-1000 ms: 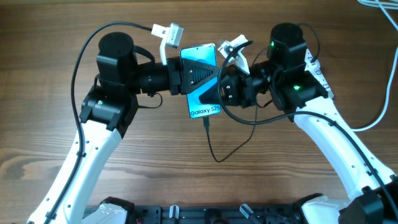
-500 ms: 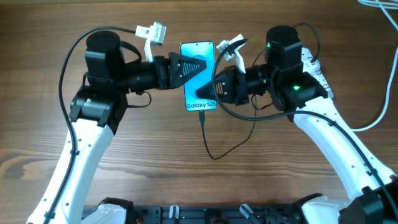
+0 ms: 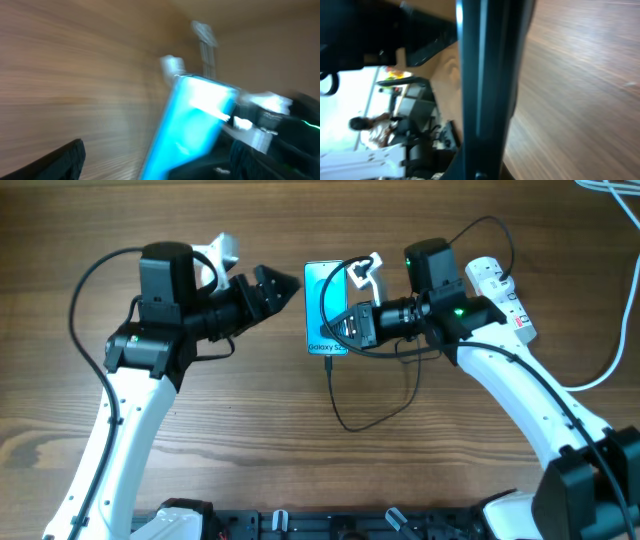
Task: Plug charger to phone and switch on socket
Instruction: 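Open the left gripper and withdraw it from the phone, then lower the phone with the right gripper onto the table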
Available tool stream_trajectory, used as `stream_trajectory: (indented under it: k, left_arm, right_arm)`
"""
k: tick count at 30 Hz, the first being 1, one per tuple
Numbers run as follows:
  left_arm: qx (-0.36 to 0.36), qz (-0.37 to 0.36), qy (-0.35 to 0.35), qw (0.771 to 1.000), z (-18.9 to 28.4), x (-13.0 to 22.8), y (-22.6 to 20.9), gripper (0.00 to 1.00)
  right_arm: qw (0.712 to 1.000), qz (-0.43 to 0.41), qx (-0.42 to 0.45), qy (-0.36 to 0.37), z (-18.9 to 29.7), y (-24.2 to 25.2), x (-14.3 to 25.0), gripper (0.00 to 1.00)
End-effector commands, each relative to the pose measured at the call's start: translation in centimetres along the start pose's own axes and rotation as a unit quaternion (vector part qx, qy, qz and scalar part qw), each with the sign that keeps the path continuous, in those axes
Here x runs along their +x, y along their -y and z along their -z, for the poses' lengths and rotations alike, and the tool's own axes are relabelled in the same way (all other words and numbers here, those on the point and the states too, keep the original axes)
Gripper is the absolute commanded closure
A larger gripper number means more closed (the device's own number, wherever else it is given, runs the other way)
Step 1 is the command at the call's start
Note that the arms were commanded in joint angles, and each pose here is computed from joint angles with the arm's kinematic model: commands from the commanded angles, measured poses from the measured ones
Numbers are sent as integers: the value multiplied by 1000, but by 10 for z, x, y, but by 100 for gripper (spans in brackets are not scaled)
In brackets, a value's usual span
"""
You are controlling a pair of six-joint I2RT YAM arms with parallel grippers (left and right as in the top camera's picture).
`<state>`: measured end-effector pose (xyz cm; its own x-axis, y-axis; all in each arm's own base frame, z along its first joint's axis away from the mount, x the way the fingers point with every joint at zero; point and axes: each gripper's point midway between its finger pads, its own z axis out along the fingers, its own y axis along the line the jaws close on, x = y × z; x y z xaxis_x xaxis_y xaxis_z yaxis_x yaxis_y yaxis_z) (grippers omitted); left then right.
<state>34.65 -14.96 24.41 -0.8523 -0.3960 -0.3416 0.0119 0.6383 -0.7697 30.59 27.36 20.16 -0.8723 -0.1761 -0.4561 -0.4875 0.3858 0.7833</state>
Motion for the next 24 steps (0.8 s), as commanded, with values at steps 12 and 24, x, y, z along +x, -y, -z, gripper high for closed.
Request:
stream_trajectory:
  k: [12,24]
  left_arm:
    - [-329,44,64,941,5,-18,-143,0]
    - [-347,55,37,936,-5,-10,-158,0]
  right_arm:
    - [994,-60,74,-52,-44,91,25,96]
    - [986,-106,76,-104,-93,140,65,96]
